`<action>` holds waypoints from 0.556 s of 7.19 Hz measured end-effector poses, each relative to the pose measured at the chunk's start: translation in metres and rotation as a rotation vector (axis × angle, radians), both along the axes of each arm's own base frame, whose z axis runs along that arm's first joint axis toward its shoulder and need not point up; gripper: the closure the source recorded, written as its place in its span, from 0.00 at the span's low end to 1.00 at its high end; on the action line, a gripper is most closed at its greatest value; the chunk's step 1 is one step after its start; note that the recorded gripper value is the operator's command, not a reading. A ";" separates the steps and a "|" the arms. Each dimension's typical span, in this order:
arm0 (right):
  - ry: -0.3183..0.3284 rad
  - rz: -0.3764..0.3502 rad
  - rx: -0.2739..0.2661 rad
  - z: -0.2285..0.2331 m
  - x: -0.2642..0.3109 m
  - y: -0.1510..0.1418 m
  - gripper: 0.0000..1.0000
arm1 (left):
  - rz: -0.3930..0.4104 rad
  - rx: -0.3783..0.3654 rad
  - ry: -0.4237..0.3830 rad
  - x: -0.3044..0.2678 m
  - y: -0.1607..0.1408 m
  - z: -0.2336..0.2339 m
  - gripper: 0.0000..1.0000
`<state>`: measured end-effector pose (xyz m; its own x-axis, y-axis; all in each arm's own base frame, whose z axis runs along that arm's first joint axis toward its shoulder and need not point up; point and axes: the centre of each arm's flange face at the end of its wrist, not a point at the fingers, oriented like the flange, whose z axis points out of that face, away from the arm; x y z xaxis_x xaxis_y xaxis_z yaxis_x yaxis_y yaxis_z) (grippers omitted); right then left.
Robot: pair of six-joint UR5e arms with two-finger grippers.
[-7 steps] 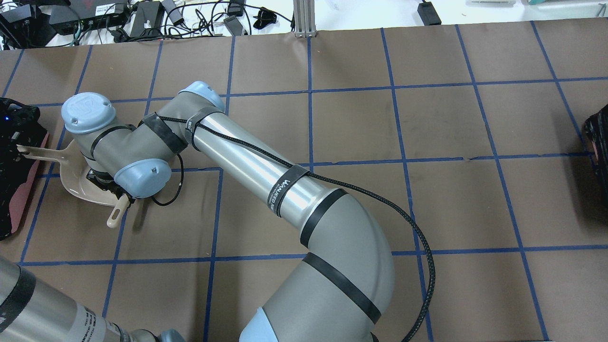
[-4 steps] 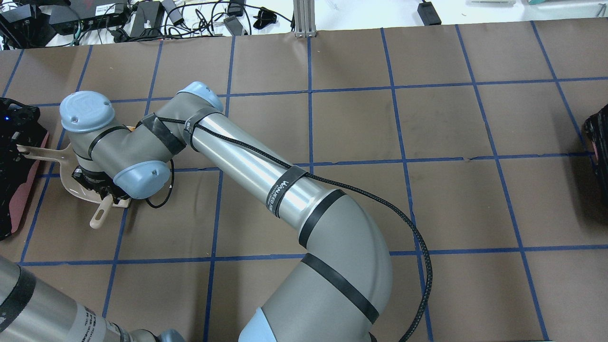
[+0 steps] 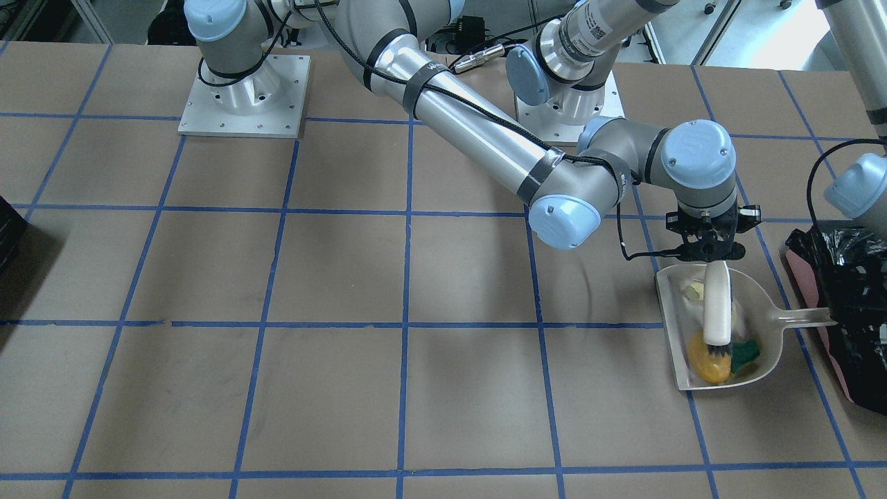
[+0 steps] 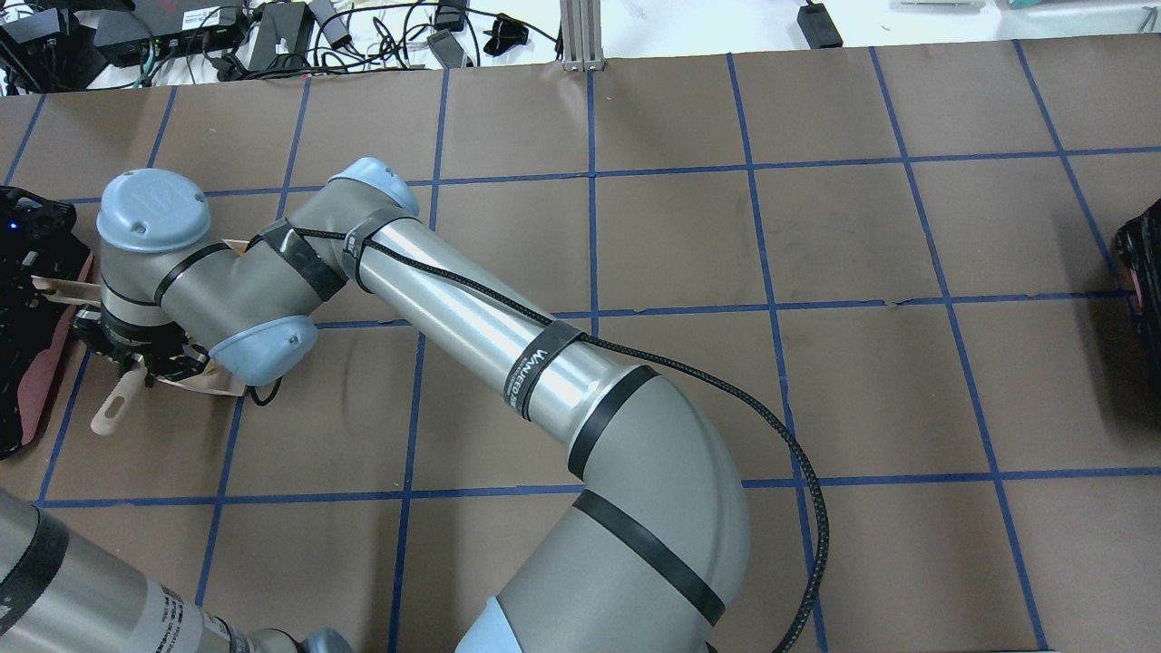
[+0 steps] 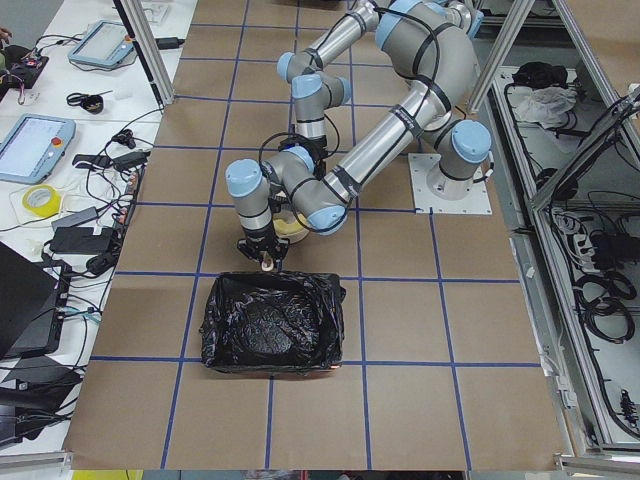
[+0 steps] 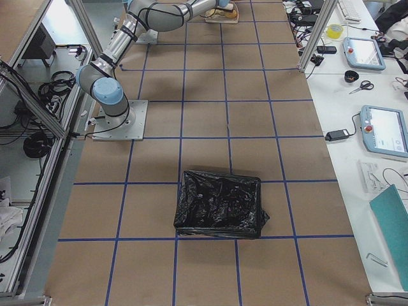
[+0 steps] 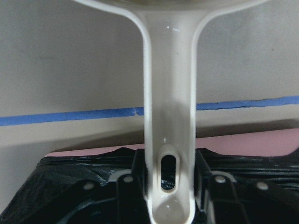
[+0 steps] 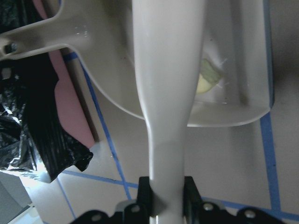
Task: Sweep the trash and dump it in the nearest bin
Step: 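Sweep the banana peel and bread into the dustpan with the right gripper's brush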
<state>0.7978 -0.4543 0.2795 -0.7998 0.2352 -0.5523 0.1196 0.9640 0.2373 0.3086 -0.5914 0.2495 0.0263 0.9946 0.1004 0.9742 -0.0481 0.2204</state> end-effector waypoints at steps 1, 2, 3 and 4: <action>0.013 0.016 -0.011 0.021 -0.005 0.004 1.00 | 0.000 0.000 0.000 0.000 0.000 0.000 1.00; 0.106 0.047 -0.037 0.026 -0.017 0.003 1.00 | -0.001 -0.001 0.000 0.000 0.000 0.000 1.00; 0.226 0.069 -0.072 0.028 -0.035 -0.002 1.00 | -0.001 -0.002 0.000 0.000 0.000 0.001 1.00; 0.319 0.074 -0.095 0.037 -0.057 -0.006 1.00 | 0.002 -0.005 0.000 0.000 0.000 0.001 1.00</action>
<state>0.7407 -0.4602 0.3165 -0.9488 0.1296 -0.2881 0.1023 0.9889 0.1078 0.3086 -0.5919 0.2507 0.0241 0.9951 0.0956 0.9743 -0.0448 0.2206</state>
